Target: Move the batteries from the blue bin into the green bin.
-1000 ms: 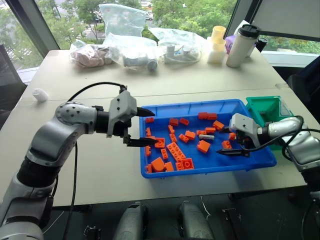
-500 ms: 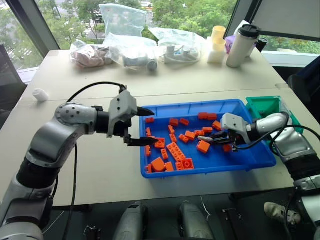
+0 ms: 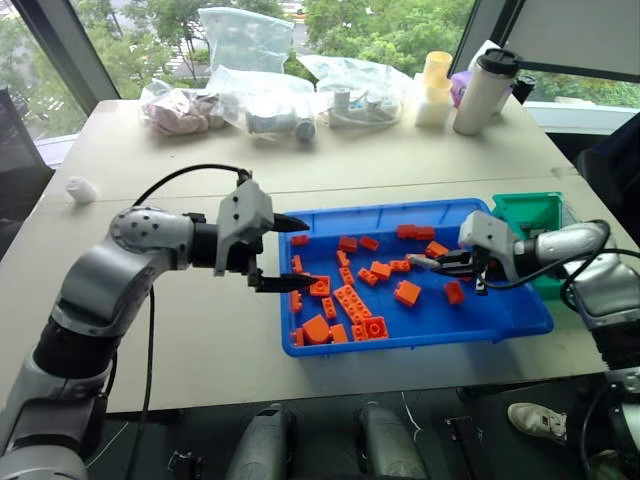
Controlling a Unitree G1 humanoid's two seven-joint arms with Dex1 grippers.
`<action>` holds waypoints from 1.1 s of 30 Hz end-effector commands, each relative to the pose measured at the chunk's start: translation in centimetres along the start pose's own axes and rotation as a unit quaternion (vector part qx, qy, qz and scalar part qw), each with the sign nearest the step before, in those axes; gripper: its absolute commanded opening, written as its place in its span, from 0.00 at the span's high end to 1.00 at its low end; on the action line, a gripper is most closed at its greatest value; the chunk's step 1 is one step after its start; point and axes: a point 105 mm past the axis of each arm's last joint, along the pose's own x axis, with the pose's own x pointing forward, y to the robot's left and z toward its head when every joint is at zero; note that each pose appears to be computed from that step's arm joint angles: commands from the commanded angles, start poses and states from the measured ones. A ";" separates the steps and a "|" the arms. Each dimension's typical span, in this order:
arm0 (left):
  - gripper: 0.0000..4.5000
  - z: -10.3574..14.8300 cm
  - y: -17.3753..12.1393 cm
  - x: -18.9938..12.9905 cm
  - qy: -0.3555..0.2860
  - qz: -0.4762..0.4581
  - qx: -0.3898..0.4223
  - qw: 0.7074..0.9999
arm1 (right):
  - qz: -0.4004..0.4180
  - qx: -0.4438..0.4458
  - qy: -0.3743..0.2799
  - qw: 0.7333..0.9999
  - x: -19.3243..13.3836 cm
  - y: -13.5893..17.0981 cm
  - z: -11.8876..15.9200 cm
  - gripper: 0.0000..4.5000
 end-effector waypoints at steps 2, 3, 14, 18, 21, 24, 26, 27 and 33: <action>0.00 2.3 1.3 0.7 -0.068 0.011 0.009 0.998 | -0.207 0.081 -0.074 0.972 -6.7 -4.4 2.3 1.00; 0.00 2.4 1.5 1.1 -0.076 0.009 0.009 0.997 | -0.244 0.100 -0.065 0.962 -7.5 -4.9 1.5 1.00; 0.00 3.5 2.8 4.2 -0.141 -0.018 0.004 0.990 | -0.418 0.250 -0.012 0.873 -11.2 -6.6 -4.2 1.00; 0.00 3.4 3.0 4.7 -0.144 -0.016 0.006 0.989 | -0.429 0.259 -0.004 0.866 -11.1 -7.2 -5.0 1.00; 0.00 3.4 3.0 4.6 -0.144 -0.012 0.007 0.990 | -0.428 0.257 0.003 0.867 -11.1 -7.3 -5.2 0.67; 0.00 3.2 3.1 4.3 -0.139 -0.005 0.007 0.990 | -0.431 0.257 0.003 0.865 -11.3 -7.5 -5.2 0.34; 0.00 3.1 3.1 4.0 -0.137 -0.001 0.005 0.991 | -0.432 0.256 0.000 0.865 -11.4 -7.6 -5.0 0.10; 0.00 3.0 3.2 3.8 -0.133 0.003 0.006 0.991 | -0.431 0.252 -0.004 0.866 -11.5 -7.7 -4.7 0.01; 0.00 2.3 3.5 1.1 -0.107 0.045 -0.002 0.993 | -0.375 0.182 -0.101 0.903 -12.2 -6.9 -0.2 0.01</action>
